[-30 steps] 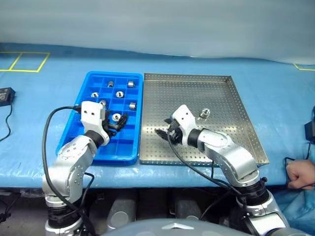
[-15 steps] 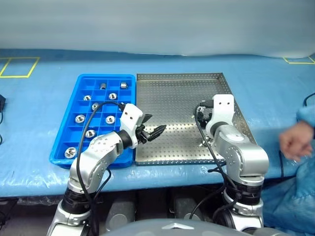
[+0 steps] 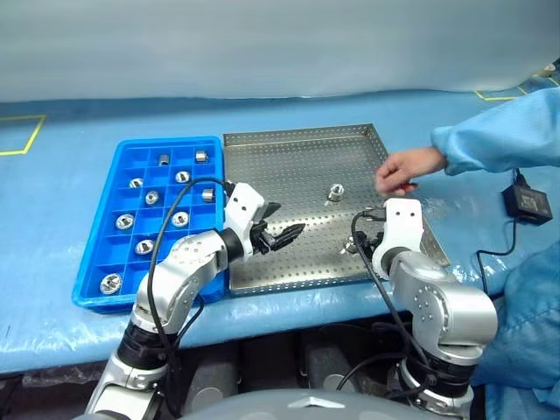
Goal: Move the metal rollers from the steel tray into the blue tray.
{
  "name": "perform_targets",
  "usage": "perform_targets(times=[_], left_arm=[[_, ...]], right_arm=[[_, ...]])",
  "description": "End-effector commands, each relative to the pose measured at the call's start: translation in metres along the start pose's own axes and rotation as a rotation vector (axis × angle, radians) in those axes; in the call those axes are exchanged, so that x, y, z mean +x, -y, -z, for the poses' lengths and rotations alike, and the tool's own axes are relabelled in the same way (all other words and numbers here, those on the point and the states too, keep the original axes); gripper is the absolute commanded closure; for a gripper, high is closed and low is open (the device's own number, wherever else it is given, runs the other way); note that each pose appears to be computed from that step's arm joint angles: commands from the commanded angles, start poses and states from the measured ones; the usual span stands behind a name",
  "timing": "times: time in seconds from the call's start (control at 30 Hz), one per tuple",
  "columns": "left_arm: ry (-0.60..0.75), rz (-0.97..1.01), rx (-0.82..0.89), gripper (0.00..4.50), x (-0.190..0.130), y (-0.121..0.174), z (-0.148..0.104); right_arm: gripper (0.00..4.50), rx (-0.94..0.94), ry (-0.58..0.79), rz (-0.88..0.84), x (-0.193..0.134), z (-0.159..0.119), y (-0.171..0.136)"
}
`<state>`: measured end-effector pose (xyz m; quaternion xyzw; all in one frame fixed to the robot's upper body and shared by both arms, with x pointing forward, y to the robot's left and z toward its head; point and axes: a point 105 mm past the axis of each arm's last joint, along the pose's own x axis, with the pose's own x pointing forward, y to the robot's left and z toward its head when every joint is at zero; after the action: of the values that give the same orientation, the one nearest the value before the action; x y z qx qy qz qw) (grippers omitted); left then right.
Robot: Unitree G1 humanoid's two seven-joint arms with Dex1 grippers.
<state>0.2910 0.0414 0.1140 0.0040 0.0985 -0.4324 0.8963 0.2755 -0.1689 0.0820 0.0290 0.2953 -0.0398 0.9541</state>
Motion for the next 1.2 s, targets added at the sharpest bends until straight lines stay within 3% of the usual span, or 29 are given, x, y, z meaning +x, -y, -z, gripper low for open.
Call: perform_targets(times=[0.03,0.2,0.3,0.4,0.6,0.7,1.1,1.2], left_arm=[[0.029,0.018,0.037,0.89,0.001,0.004,-0.009],[0.026,0.0,0.045,0.89,-0.002,0.001,-0.009],[0.024,-0.01,0.046,0.84,-0.003,0.0,-0.009],[0.021,-0.015,0.046,0.84,-0.004,0.0,-0.008],[0.017,-0.026,0.046,0.84,-0.005,-0.001,-0.007],[0.016,-0.033,0.047,0.84,-0.005,-0.003,-0.007],[0.011,-0.053,0.046,0.84,-0.008,-0.006,-0.006],[0.016,-0.09,0.049,0.84,-0.014,-0.014,-0.008]], right_arm=[[1.55,0.02,0.024,-0.011,0.001,-0.003,-0.001],[1.55,0.039,-0.007,-0.033,0.006,0.005,-0.005],[2.21,0.052,-0.011,-0.036,0.008,0.007,-0.005],[3.15,0.05,-0.01,-0.039,0.01,0.006,-0.005],[3.15,0.051,-0.008,-0.067,0.012,0.006,-0.011],[3.6,0.056,-0.005,-0.073,0.012,0.006,-0.013],[3.61,0.029,0.018,-0.12,0.01,0.0,-0.022],[3.61,-0.006,0.087,-0.232,0.001,-0.015,-0.041]])
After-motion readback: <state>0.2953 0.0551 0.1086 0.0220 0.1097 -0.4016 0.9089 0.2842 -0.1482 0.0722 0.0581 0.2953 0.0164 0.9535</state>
